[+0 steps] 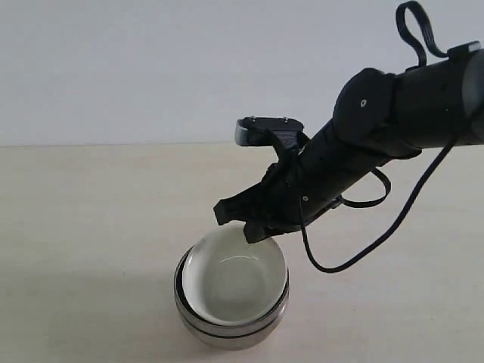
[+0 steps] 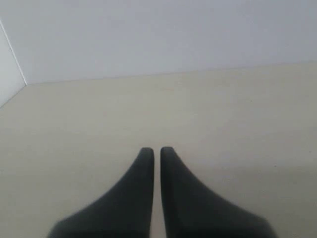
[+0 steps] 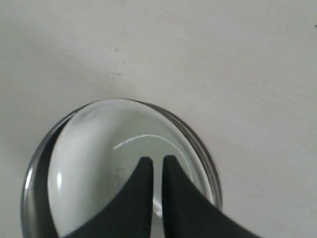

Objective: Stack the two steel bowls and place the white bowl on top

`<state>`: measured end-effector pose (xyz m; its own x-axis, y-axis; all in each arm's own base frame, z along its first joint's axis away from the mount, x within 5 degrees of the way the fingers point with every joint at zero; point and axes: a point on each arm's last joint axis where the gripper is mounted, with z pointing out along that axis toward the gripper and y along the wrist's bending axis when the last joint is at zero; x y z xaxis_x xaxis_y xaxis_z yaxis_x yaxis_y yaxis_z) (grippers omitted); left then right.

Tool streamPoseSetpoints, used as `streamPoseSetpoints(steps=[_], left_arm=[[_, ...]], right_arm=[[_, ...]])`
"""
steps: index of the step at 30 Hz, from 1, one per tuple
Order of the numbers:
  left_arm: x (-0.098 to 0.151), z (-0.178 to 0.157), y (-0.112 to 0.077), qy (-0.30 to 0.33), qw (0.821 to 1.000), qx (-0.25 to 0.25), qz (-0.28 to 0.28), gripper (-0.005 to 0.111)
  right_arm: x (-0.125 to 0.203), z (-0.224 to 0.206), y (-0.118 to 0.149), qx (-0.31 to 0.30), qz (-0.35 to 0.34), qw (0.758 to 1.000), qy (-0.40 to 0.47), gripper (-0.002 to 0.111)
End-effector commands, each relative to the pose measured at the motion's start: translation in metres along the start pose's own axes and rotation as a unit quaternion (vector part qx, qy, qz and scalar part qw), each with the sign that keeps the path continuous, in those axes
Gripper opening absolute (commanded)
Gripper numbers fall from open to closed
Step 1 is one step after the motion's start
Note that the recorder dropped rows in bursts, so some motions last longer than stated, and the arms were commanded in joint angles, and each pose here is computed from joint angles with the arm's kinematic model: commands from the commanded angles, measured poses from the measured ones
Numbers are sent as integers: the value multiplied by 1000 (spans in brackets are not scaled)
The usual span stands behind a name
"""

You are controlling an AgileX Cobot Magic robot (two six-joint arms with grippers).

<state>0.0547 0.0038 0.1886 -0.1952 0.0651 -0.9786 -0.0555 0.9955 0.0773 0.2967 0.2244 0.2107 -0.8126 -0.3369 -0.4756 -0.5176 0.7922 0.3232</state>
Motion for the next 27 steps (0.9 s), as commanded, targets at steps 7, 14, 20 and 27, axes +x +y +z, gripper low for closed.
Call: streamPoseSetpoints(steps=[7, 14, 20, 27], left_arm=[[1, 0, 0, -1, 1000, -1, -5, 4], [1, 0, 0, -1, 1000, -1, -5, 4], [1, 0, 0, -1, 1000, -1, -5, 4], [1, 0, 0, -1, 1000, -1, -5, 4]], right_arm=[[6, 30, -12, 18, 7, 1000, 24, 0], [-17, -43, 19, -1, -71, 993, -89, 0], [7, -93, 25, 51, -109, 958, -260, 0], [87, -168, 16, 81, -109, 904, -406, 0]])
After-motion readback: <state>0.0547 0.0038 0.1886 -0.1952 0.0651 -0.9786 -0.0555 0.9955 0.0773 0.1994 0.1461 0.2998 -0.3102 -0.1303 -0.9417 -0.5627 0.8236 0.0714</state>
